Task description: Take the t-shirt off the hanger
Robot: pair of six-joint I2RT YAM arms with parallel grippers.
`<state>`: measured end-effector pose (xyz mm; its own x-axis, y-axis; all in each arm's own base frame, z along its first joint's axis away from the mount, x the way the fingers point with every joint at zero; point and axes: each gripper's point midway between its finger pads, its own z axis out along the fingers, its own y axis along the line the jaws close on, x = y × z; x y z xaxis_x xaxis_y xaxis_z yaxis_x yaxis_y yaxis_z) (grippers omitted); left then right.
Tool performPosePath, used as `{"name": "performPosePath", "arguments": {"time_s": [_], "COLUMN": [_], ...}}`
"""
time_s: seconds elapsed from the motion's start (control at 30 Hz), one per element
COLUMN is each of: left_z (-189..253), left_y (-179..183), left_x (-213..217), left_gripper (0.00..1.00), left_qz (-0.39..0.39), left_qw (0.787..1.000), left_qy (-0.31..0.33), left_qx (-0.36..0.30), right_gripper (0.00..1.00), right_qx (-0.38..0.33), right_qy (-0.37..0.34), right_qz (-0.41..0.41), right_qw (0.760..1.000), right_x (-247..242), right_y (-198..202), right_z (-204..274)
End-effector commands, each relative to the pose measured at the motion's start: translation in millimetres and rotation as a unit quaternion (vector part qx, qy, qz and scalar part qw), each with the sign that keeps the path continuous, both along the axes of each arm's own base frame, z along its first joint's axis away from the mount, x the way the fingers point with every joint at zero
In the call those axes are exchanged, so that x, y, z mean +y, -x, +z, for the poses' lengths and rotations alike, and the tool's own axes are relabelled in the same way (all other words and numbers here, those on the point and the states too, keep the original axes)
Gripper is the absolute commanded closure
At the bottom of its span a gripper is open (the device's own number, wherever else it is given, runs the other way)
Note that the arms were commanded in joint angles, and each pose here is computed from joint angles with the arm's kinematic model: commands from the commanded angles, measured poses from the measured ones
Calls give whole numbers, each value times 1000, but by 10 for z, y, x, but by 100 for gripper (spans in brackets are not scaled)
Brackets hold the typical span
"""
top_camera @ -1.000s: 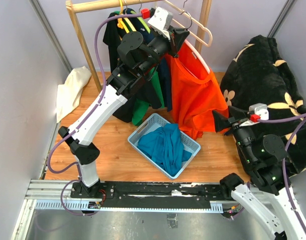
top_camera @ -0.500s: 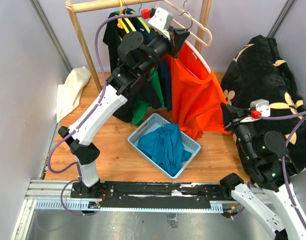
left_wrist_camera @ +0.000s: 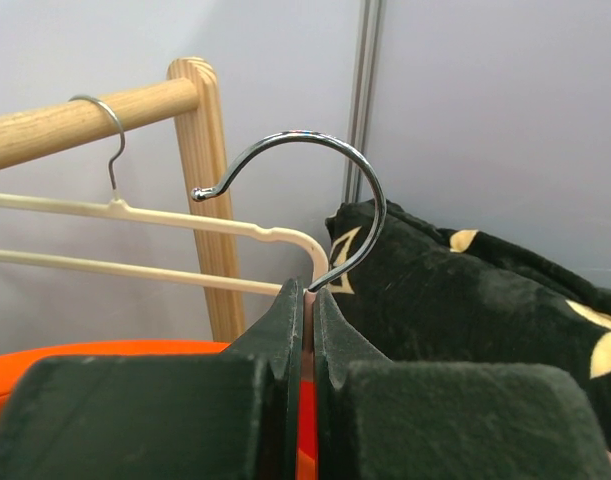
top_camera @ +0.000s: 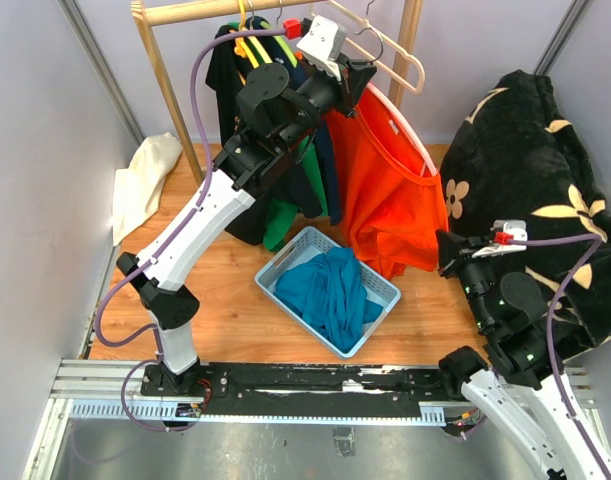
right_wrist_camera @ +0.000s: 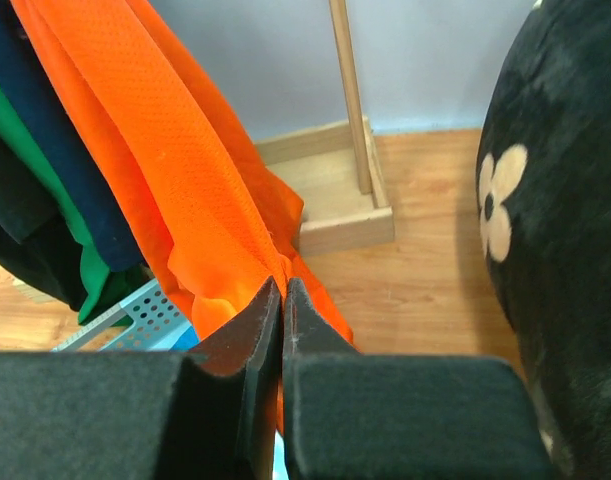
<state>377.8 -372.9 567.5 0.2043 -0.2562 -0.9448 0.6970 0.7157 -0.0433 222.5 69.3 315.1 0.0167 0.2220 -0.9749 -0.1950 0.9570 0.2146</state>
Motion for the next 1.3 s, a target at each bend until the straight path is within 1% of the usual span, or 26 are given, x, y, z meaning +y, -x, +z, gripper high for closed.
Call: {"name": "performPosePath", "arguments": {"time_s": [0.0,0.17,0.27,0.3,0.37,0.4,0.5,0.53,0.6,0.67,0.83,1.13,1.23,1.27], "left_z": [718,756,750,739,705,690,606,593,561,557,541,535,543,541], "left_y": [214,227,233,231,234,240,223,223,218,224,230,240,244,243], "left_x": [405,430,414,403,358,339,285,276,264,263,256,243,251,250], "left_gripper": [100,100,99,99,100,100,99,99,100,100,100,100,100,99], "left_qz": [24,25,22,19,11,6,-1,-2,-4,-5,-8,-12,-11,-11], "left_qw": [994,993,993,994,994,995,996,996,997,997,997,997,997,997], "left_qy": [90,97,96,94,87,84,72,71,68,67,63,62,63,62], "left_qx": [-58,-60,-60,-60,-60,-59,-52,-51,-48,-47,-47,-46,-47,-48], "right_gripper": [99,99,99,97,88,82,58,52,45,41,40,41,47,51], "right_qx": [45,49,37,34,18,6,-38,-51,-78,-104,-146,-160,-150,-145], "right_qy": [-28,-34,-40,-39,-31,-27,-15,-12,-9,-3,8,21,21,22], "right_qz": [-14,-22,-16,-15,-8,-2,14,18,27,43,59,72,68,67], "right_qw": [999,998,998,999,999,1000,999,998,997,994,988,984,986,987], "right_x": [-2,-26,-16,-18,-14,-5,4,2,6,39,80,246,280,288], "right_y": [-12,-16,5,10,26,41,102,123,171,224,275,78,-18,-44], "right_z": [-308,-385,-377,-373,-284,-204,87,175,352,527,838,1060,1034,1020]}}
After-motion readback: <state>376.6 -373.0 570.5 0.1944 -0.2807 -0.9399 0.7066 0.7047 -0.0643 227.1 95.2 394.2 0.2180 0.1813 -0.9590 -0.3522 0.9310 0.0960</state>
